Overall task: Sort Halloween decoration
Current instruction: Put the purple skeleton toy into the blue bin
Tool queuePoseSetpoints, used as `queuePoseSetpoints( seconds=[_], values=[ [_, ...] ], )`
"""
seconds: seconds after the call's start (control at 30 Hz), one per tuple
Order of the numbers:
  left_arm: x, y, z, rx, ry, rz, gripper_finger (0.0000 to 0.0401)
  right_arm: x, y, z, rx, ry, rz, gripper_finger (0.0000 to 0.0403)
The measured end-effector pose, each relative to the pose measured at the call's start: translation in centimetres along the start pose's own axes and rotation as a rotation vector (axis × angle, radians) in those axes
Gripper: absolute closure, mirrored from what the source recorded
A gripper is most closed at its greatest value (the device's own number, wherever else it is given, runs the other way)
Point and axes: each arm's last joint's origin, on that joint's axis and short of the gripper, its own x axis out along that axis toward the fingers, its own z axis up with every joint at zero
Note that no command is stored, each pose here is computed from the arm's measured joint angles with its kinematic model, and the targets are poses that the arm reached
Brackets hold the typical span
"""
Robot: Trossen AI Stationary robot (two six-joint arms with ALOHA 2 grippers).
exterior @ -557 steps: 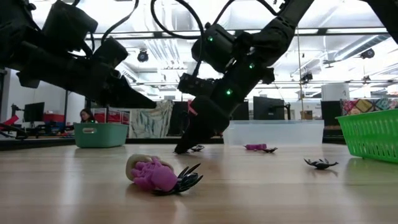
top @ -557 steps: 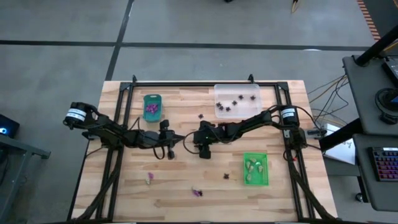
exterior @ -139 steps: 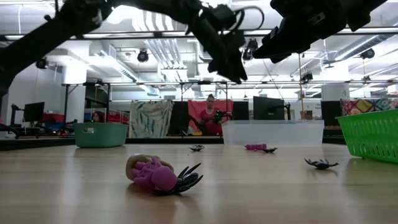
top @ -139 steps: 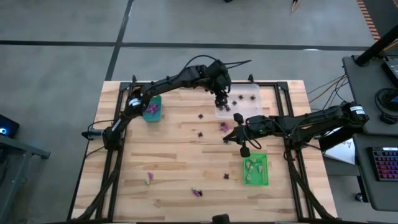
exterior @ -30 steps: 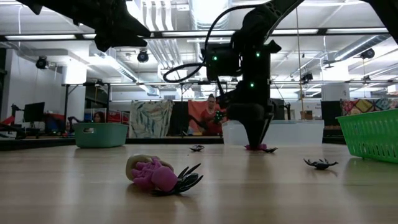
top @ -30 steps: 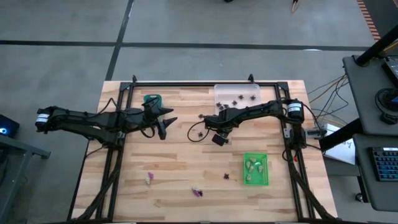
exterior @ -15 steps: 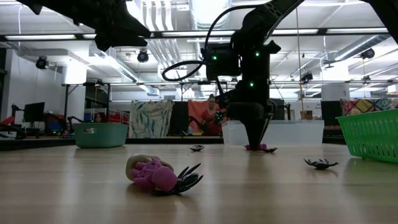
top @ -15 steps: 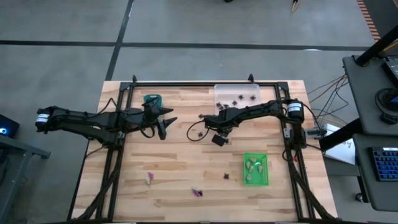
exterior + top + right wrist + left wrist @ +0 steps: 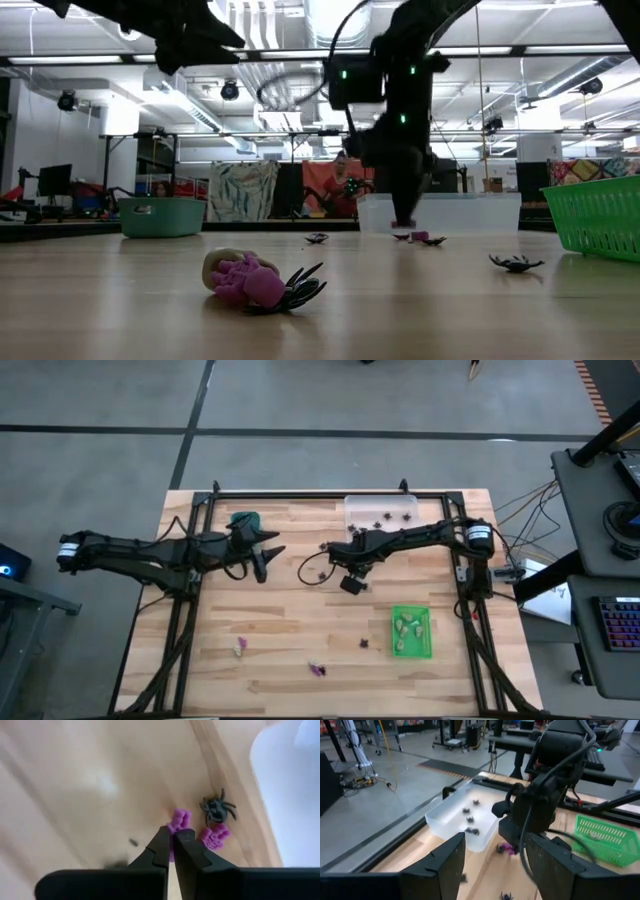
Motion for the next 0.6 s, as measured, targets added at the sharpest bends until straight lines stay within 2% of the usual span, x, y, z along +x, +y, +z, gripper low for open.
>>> queuePoseSetpoints(
  seconds=[0.13, 0.23, 0.37, 0.6],
  values=[
    [-0.3, -0.1, 1.2, 0.013, -0.034, -0.006, 0.0210, -2.0, 0.0, 0.2, -0.038, -0.064, 0.083, 0.0394],
    [-0.5, -0.2, 2.3, 0.025, -0.064, -0.010, 0.0210, -3.6, 0.0, 0.6, -0.067, -0.162, 0.123, 0.0394],
    [-0.9, -0.2, 3.7, 0.036, -0.103, -0.014, 0.0210, -5.0, 0.4, 1.8, -0.138, -0.345, 0.224, 0.0394],
    [-2.0, -0.1, 5.6, 0.058, -0.153, -0.018, 0.0210, -5.4, 1.6, 5.3, -0.270, -0.720, 0.414, 0.0394]
  ],
)
